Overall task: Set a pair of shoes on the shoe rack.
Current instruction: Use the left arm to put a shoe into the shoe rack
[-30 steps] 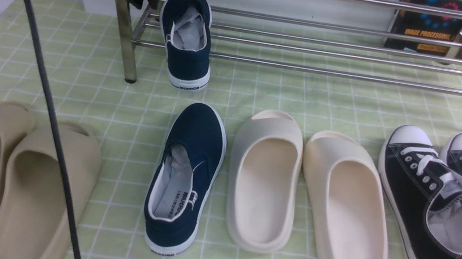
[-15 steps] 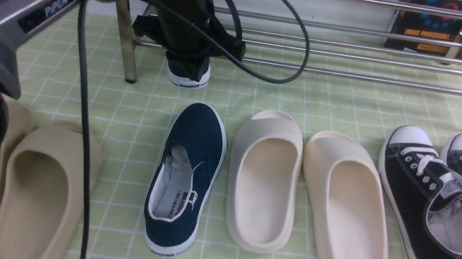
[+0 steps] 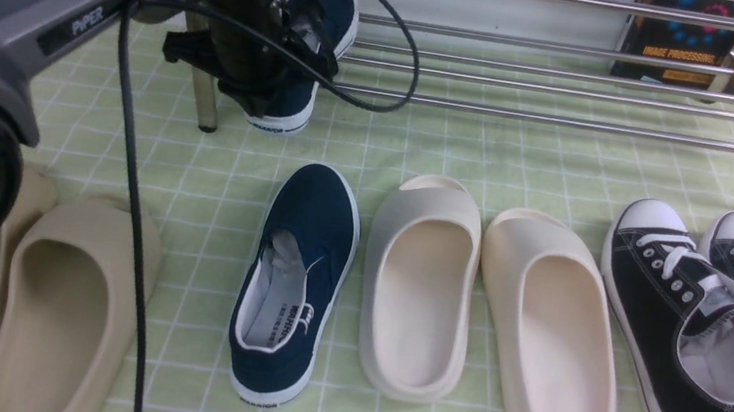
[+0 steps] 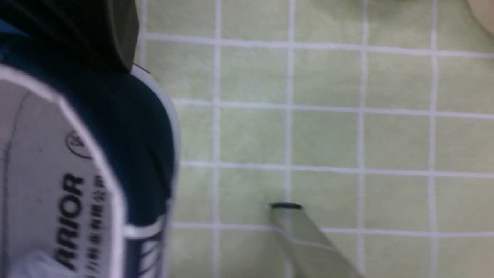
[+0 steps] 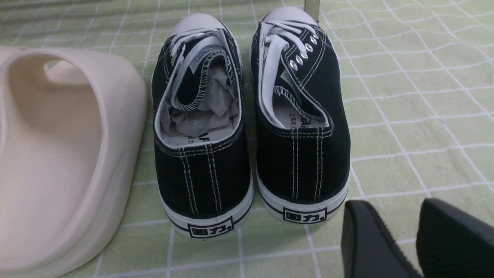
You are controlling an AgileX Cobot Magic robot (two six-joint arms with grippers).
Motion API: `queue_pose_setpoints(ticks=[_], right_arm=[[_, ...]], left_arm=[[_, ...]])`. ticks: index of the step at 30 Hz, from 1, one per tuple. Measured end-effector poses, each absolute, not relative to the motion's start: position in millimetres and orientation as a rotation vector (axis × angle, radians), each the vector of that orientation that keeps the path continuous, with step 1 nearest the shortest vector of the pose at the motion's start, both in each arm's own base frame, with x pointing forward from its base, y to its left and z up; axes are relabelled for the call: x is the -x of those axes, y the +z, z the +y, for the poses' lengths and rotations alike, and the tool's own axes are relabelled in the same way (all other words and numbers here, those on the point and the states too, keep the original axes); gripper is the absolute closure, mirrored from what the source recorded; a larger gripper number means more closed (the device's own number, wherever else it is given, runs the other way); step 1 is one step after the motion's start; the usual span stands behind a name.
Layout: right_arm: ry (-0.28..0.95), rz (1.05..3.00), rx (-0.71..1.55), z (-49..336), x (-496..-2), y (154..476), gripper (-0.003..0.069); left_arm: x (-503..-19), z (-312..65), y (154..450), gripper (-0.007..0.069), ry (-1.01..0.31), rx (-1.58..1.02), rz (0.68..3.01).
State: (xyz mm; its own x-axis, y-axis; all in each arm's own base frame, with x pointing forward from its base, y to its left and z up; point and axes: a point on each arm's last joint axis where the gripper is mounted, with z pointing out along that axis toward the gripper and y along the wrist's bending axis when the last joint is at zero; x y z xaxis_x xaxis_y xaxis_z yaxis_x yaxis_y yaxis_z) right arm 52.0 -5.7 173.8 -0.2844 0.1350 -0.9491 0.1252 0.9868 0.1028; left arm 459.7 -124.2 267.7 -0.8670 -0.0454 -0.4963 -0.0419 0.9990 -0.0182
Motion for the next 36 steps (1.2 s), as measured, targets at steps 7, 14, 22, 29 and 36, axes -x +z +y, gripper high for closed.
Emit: queue_pose_setpoints(ticks=[7,14,22,29,36], right_arm=[[0.010,1.863,-0.189,-6,-52,174,0.0419],[0.010,1.863,-0.189,-6,-52,174,0.0419],[0.010,1.863,-0.189,-6,-52,174,0.0419],[0.010,1.863,-0.189,-6,-52,174,0.0419],[0.010,1.863,-0.189,-6,-52,174,0.0419]], left_arm=[[-469,-114,270,0.0638,-0.063,0.120,2.556],[-477,-124,274,0.0638,-0.221,0.149,2.448],[-479,-131,271,0.0638,-0.297,0.112,2.437],[-480,-133,272,0.0638,-0.327,0.118,2.419],[-463,-128,302,0.0586,-0.319,0.104,2.433]])
